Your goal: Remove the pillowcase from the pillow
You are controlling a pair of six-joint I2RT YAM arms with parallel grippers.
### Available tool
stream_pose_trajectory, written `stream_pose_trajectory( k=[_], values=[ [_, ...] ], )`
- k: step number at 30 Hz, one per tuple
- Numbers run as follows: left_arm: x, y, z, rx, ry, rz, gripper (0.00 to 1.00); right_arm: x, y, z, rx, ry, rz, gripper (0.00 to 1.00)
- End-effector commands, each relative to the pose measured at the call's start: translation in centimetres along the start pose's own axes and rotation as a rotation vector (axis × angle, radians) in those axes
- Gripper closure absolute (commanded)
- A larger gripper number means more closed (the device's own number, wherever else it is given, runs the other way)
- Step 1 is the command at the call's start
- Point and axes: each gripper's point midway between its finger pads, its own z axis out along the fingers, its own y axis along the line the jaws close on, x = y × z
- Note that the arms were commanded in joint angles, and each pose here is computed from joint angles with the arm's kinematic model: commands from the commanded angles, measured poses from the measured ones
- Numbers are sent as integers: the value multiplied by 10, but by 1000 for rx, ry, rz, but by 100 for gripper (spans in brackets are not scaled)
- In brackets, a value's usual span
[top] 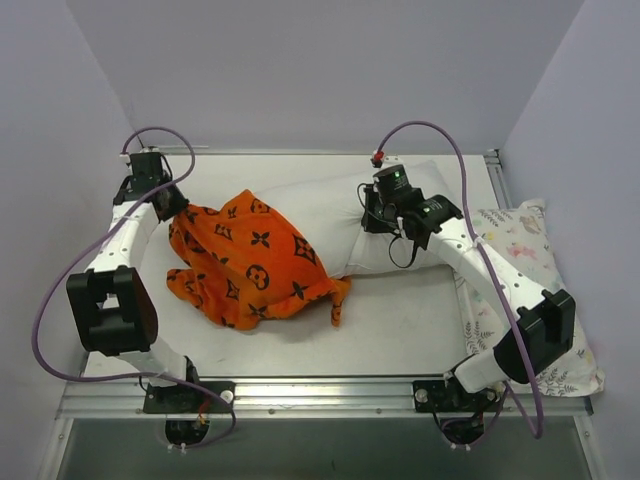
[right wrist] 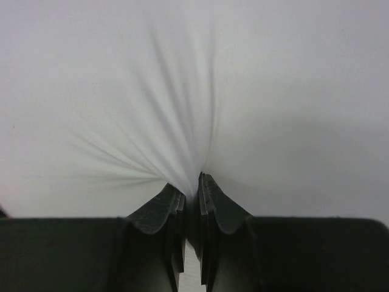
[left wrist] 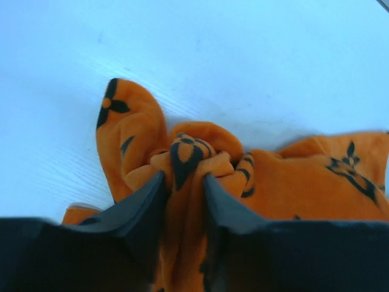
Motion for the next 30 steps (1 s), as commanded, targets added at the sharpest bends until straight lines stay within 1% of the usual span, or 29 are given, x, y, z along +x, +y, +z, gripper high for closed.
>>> stream_pose_trajectory(
  k=[1,2,3,4,5,6,7,8,10,11,12,13,14,15,16,17,18,19,20,23,24,26,27,28,29,30],
  values=[
    [-30,-66,-58,226,-101,141,61,-31,25,-19,-58,-63,8,100],
    [-28,-73,-69,234,-118,174,35,-35,31,-17,-70,-63,10,100],
    [-29,-81,-90,253,-157,204,28,-38,34,-16,-76,-66,10,100],
    [-19,-94,-103,290,-156,238,24,-39,41,-16,-87,-66,1,100],
    [-18,-97,-115,305,-170,246,21,-39,43,-11,-86,-59,-4,100],
    [-14,-99,-135,334,-191,245,18,-48,48,-14,-98,-77,-5,100],
    [-9,-100,-145,338,-205,254,16,-48,54,-13,-114,-70,-9,100],
    [7,-112,-159,374,-205,289,15,-50,56,-7,-114,-64,-8,100],
    [31,-103,-175,360,-210,301,14,-61,63,-8,-125,-81,-8,100],
    [53,-111,-184,389,-196,342,13,-62,66,-3,-124,-76,-10,100],
    [62,-104,-195,393,-198,328,13,-65,68,-3,-128,-82,-11,100],
    [82,-93,-188,365,-172,346,13,-74,71,-5,-136,-96,-12,100],
    [98,-94,-194,393,-156,367,13,-75,73,-1,-133,-95,-14,100],
    [105,-91,-203,418,-155,346,13,-80,75,-2,-136,-101,-14,100],
    [122,-84,-199,415,-124,356,12,-88,78,-5,-142,-114,-12,100],
    [133,-86,-202,448,-102,358,4,-88,85,-3,-171,-103,-18,100],
    [147,-91,-211,497,-86,357,2,-90,88,-3,-176,-103,-18,100],
    [155,-92,-212,506,-77,366,3,-96,91,-5,-184,-113,-17,100],
    [167,-89,-206,494,-60,376,3,-95,93,-2,-185,-104,-17,100],
    [189,-98,-201,529,-14,359,3,-94,103,-3,-197,-106,-31,100],
    [189,-104,-202,545,-23,325,3,-92,107,-5,-200,-106,-42,100],
    [193,-106,-199,548,-30,303,2,-88,108,-4,-194,-99,-52,100],
    [192,-103,-192,515,-48,281,3,-86,109,-4,-193,-97,-57,100],
    [191,-101,-189,495,-55,276,7,-83,112,-5,-199,-96,-65,100],
    [190,-98,-185,472,-66,268,15,-83,111,-7,-199,-97,-67,100],
    [190,-90,-180,427,-68,256,46,-81,110,-6,-196,-91,-71,100]
  ],
)
